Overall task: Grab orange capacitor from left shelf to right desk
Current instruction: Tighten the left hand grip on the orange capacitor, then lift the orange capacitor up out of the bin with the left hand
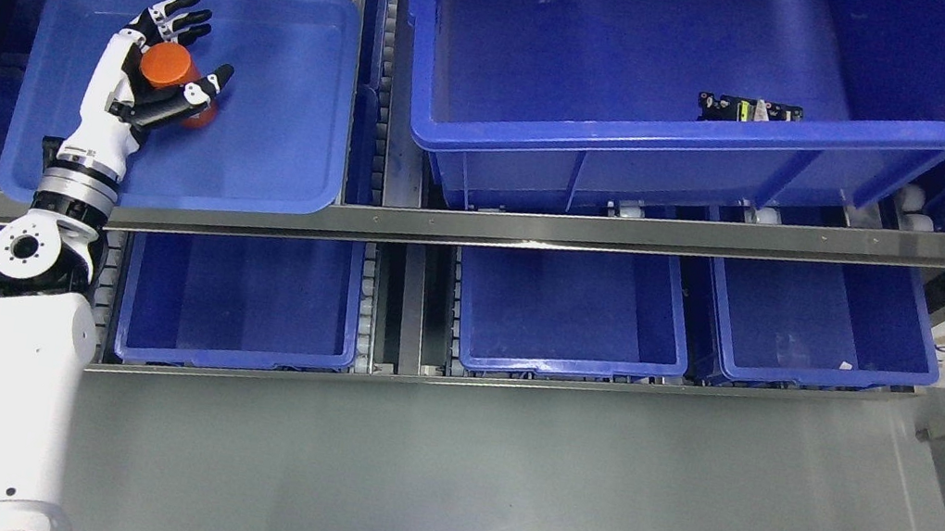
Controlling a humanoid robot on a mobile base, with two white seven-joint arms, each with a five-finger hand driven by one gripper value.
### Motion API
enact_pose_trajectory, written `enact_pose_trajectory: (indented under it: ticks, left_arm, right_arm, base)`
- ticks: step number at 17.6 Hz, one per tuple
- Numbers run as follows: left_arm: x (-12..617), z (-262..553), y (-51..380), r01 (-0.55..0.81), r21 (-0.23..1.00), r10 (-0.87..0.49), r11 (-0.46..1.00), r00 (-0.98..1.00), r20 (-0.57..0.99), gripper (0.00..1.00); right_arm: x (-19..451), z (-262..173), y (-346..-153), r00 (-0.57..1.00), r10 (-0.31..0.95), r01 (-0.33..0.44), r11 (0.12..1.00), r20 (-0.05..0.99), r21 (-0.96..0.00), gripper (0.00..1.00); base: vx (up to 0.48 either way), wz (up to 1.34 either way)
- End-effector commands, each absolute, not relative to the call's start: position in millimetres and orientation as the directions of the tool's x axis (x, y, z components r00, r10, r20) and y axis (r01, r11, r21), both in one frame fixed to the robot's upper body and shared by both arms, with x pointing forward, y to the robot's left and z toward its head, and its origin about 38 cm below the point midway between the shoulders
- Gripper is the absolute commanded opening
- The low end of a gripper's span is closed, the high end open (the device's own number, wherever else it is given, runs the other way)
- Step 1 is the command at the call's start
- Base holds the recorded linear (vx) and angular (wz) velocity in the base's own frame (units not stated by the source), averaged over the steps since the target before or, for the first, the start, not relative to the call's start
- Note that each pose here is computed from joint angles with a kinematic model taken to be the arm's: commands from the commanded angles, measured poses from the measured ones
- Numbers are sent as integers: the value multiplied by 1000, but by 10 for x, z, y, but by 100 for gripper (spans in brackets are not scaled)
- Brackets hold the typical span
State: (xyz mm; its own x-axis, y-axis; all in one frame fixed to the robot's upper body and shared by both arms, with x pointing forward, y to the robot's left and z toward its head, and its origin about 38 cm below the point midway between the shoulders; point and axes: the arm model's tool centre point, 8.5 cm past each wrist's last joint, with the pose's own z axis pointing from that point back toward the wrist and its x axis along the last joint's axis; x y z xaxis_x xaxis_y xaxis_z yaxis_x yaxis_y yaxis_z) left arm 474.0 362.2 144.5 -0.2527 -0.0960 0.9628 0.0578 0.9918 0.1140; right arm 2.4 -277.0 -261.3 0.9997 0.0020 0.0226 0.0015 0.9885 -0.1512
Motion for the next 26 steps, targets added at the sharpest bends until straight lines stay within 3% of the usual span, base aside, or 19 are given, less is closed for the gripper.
enact_pose_trajectory:
  ticks: [1, 5, 8, 10, 13, 19, 26]
  left_arm:
    - [4681, 1461, 3660, 85, 116, -90, 990, -267, 960, 0]
    - [4662, 1553, 3686, 128, 150, -108, 980, -286, 952, 2]
    - [4651, 1603, 3803, 125, 187, -148, 974, -274, 950, 22]
    - [4633, 1622, 3858, 120, 199, -160, 973, -274, 948, 18]
    - [4611, 1593, 3844, 119, 191, -152, 974, -278, 948, 1]
    - [4599, 1814, 3685, 128, 198, -142, 972, -354, 924, 0]
    - [4420, 2580, 2945, 194, 141, 8, 971, -615, 789, 1]
  right_arm:
    - [-64, -2604, -2884, 1000, -2, 5, 986, 18, -169, 100]
    - [-64, -2604, -2884, 1000, -2, 5, 986, 18, -169, 100]
    - [-64, -2604, -2884, 1000, -2, 5, 986, 18, -169, 100]
    - [-64, -2604, -2884, 1000, -2, 5, 986, 18, -169, 100]
    - [-64, -2604, -2884, 1000, -2, 5, 986, 18, -169, 100]
    - [-54, -2604, -2884, 1000, -2, 5, 986, 19, -169, 100]
    - [-64, -2604, -2884, 1000, -2, 5, 986, 18, -169, 100]
  base:
    - [0, 0]
    - [0, 0]
    - [0, 0]
    - [0, 0]
    - [0, 0]
    - [0, 0]
    - [-2, 1]
